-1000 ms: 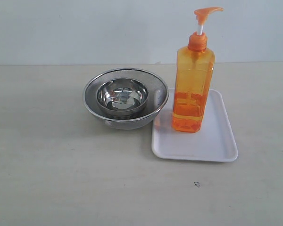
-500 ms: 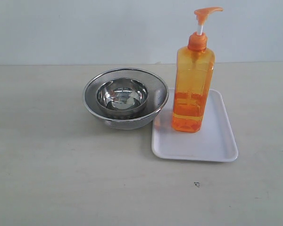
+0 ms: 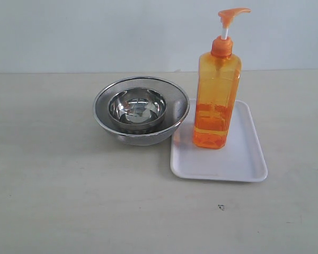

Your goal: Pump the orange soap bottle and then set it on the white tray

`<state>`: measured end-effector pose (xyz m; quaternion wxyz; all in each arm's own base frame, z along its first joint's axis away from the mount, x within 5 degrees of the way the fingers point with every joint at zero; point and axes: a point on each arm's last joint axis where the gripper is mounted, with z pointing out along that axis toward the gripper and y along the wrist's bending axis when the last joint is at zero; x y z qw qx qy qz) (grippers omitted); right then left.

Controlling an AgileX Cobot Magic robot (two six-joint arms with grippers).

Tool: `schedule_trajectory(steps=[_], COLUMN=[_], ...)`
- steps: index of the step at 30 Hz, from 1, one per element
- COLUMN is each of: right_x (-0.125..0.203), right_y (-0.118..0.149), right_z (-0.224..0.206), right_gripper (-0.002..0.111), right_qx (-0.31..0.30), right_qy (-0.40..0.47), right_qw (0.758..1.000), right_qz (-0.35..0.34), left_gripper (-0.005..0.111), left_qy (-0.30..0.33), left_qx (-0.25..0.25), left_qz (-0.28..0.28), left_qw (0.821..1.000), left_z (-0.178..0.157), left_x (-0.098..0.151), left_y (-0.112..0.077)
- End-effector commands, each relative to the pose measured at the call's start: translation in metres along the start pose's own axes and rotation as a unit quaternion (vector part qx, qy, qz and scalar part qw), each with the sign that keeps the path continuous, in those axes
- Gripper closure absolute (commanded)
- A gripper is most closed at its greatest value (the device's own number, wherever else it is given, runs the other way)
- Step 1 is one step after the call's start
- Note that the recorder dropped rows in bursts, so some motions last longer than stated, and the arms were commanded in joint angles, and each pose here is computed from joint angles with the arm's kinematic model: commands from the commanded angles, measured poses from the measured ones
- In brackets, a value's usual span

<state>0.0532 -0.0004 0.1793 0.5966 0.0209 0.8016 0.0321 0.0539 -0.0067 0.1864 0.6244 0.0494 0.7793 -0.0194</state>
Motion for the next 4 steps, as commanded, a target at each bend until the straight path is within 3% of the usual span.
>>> schedule_trajectory(steps=[1,4], right_x=[-0.0014,-0.0014], right_y=[0.0001,0.0001], right_z=[-0.0004,-0.0004], right_gripper=[0.108,0.108], right_qx=[0.0,0.0], right_qy=[-0.009,-0.009], right_qw=[1.0,1.0], right_qz=[0.001,0.001], left_gripper=[0.102,0.102], left_qy=[-0.001,-0.001], left_qx=[-0.002,-0.002], left_qz=[0.003,0.003], left_qw=[1.0,1.0], left_z=[0.0002,0.0002], left_x=[0.0009,0.0009], left_y=[0.0003,0.0003])
